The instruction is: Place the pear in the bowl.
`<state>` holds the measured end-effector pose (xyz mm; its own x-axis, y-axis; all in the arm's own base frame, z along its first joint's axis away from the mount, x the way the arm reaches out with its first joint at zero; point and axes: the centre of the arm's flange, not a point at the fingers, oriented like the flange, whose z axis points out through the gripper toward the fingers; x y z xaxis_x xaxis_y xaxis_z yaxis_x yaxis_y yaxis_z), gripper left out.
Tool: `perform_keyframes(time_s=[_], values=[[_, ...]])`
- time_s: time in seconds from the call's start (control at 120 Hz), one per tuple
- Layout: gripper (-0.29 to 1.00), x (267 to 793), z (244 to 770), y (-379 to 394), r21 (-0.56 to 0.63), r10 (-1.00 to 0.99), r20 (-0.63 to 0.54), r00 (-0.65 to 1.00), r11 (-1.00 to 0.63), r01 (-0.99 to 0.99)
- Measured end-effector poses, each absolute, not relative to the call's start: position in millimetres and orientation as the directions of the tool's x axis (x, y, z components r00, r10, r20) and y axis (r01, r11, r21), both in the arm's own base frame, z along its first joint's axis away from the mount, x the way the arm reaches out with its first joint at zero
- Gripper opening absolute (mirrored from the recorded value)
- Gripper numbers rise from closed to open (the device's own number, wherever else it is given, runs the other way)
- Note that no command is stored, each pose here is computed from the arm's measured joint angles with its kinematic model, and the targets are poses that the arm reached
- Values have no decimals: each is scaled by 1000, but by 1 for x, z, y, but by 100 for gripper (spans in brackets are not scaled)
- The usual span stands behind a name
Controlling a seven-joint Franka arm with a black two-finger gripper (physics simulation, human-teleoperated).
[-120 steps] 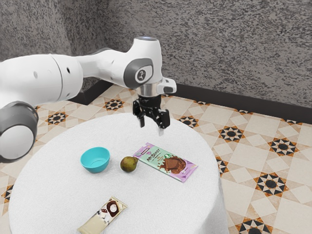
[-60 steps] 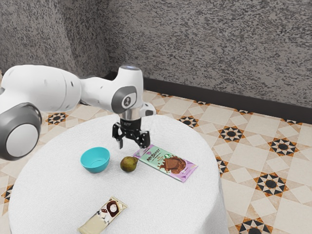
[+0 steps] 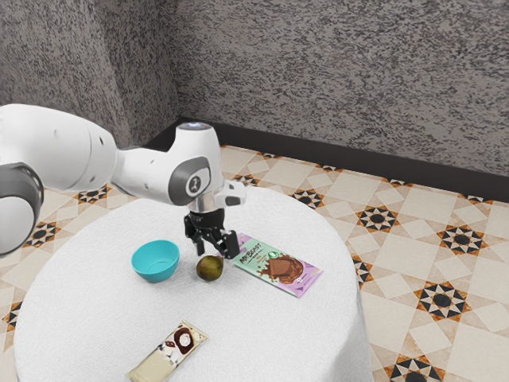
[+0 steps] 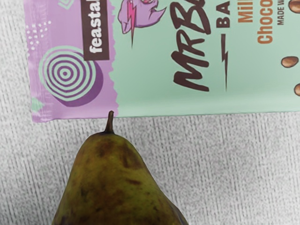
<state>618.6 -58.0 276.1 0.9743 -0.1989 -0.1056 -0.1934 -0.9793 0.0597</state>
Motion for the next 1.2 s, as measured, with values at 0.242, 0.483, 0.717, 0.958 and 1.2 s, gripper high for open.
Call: perform_keyframes(time_s=[0.242,0.483,0.717,0.958,1.2], values=[[70,610,264,-48,70,-233,-139,963,-972,-225],[70,613,249,-46,68,-251,-155,956,-968,-243],[62,613,245,-46,68,-263,-157,952,-965,-255],[46,614,249,-46,67,-270,-151,951,-962,-263],[41,614,252,-46,61,-276,-146,950,-961,-270]])
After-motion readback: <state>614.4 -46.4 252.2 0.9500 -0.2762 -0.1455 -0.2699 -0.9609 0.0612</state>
